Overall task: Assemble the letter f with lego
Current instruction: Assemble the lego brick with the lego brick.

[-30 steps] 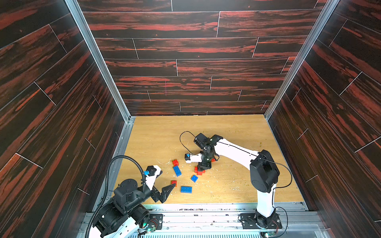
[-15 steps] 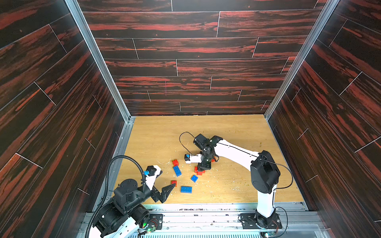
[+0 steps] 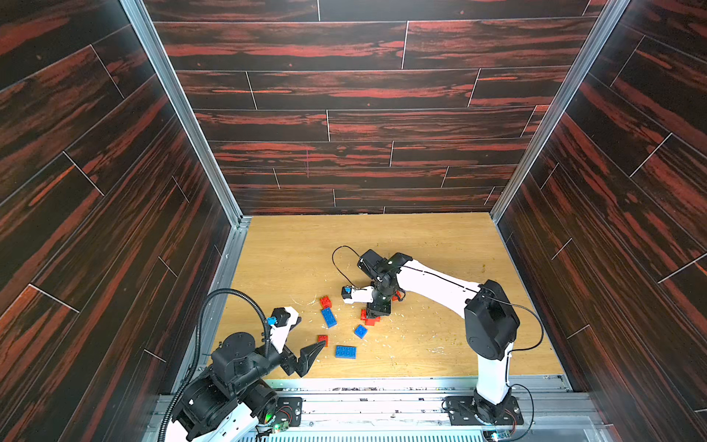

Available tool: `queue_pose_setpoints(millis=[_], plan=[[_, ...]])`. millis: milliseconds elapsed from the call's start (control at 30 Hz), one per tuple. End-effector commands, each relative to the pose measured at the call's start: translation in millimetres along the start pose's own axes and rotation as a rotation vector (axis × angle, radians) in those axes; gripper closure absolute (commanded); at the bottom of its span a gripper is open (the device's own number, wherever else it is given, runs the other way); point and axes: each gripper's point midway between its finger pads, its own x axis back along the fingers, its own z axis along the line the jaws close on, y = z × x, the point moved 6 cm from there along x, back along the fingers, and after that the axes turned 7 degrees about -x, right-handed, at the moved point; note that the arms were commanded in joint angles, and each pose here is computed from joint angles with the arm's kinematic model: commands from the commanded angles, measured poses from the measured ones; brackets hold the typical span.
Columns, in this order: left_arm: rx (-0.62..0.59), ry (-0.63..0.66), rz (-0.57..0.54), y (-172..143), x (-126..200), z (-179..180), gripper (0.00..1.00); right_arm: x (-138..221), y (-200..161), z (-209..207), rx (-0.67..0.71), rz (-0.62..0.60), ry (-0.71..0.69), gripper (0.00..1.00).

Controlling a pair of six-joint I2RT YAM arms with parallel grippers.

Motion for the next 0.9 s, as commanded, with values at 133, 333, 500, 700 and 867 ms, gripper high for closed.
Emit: queue_pose_setpoints(millis=[133, 333, 500, 700, 867], plan=[[0.002, 0.0, 0.004, -1, -1, 0, 0.0, -30, -9, 7, -0.012, 0.089, 0.051, 0.76], [0.001, -0.002, 0.002, -1, 0, 0, 0.0, -21, -3, 5, -0.004, 0.054, 0.034, 0.74], [0.002, -0.004, 0.008, -1, -1, 0, 0.0, -16, -2, 4, -0.002, 0.038, 0.036, 0.71], [0.003, -0.005, 0.011, -2, -2, 0, 0.0, -9, -1, 4, -0.013, 0.004, 0.063, 0.68], [0.003, -0.006, 0.011, -1, -2, 0, 0.0, -6, -1, 2, -0.011, -0.01, 0.066, 0.64]])
